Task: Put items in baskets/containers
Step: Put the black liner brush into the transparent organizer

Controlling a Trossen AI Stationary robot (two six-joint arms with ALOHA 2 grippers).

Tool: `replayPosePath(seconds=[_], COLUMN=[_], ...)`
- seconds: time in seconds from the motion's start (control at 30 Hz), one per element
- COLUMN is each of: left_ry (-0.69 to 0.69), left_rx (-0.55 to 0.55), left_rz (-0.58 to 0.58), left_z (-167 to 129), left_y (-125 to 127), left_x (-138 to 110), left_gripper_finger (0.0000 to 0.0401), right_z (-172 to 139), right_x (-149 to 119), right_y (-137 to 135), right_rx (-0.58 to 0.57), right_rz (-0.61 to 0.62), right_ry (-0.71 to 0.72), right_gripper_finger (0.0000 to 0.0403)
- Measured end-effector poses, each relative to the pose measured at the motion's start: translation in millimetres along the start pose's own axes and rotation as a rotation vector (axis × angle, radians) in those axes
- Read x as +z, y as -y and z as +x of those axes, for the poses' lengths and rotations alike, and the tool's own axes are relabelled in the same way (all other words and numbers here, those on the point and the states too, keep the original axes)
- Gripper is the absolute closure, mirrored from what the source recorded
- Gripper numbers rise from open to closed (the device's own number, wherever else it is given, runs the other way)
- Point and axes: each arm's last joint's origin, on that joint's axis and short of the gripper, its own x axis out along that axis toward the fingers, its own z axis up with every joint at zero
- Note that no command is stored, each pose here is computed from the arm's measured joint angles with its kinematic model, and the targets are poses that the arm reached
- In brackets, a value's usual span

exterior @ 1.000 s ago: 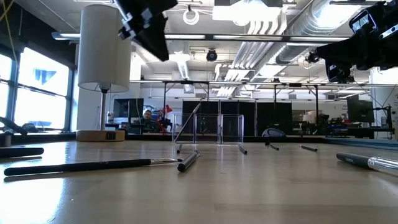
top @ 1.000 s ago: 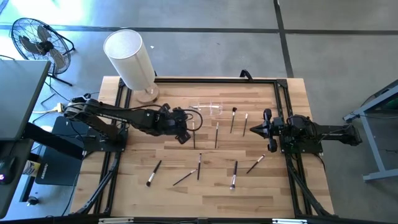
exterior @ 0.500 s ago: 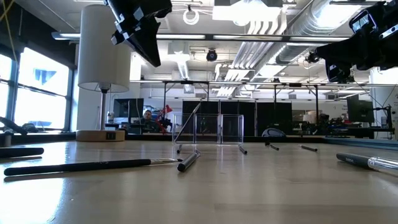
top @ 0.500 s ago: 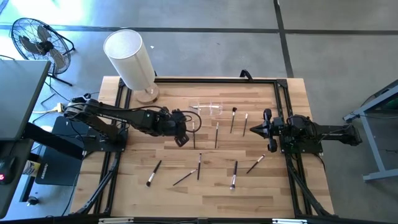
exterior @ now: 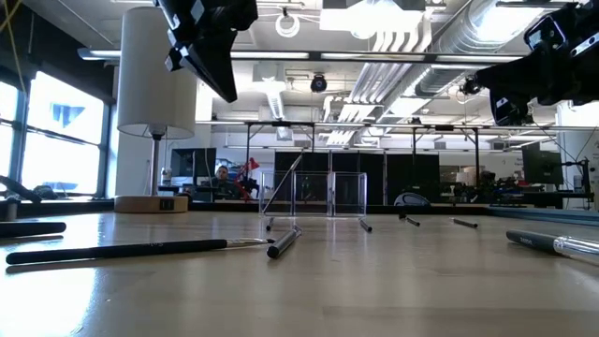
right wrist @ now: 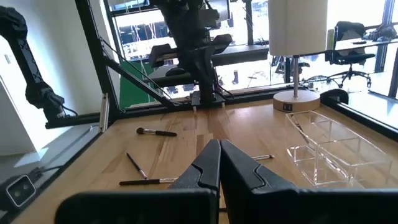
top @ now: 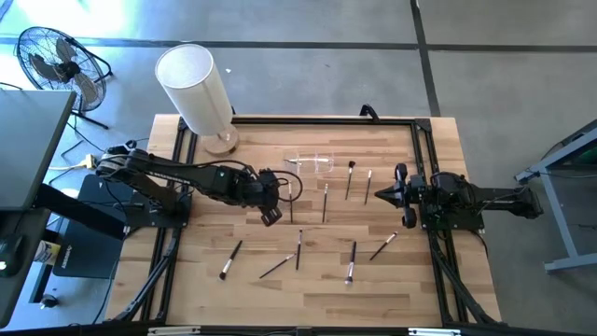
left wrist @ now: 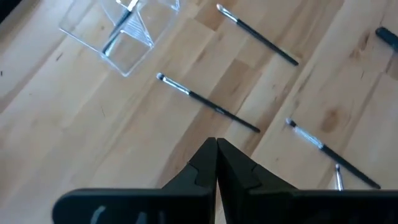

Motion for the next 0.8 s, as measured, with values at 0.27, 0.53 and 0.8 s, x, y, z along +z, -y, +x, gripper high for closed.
replayPosePath(seconds=[0.27,0.53,0.8], left_ry=[-0.102,-0.142,-0.125], left_rx=[0.005,-0.048,-0.083], left_rz=[0.056,0.093,0.145], left_z=[15,28,13], left_y=[0,-1,-28], left_x=[-25,-52,-73], left_gripper_finger=[0.0401,0.0401,0.0401], right_z=[0,4,50], right_x=[2,35,74], right_y=[1,-1,-7], right_rx=[-0.028,-0.18,-0.424], right_rz=[0.013,0.031,0.07], right_ry=[0.027,0.161,-0.105], right_gripper_finger=[0.0402,0.0402,0.0403])
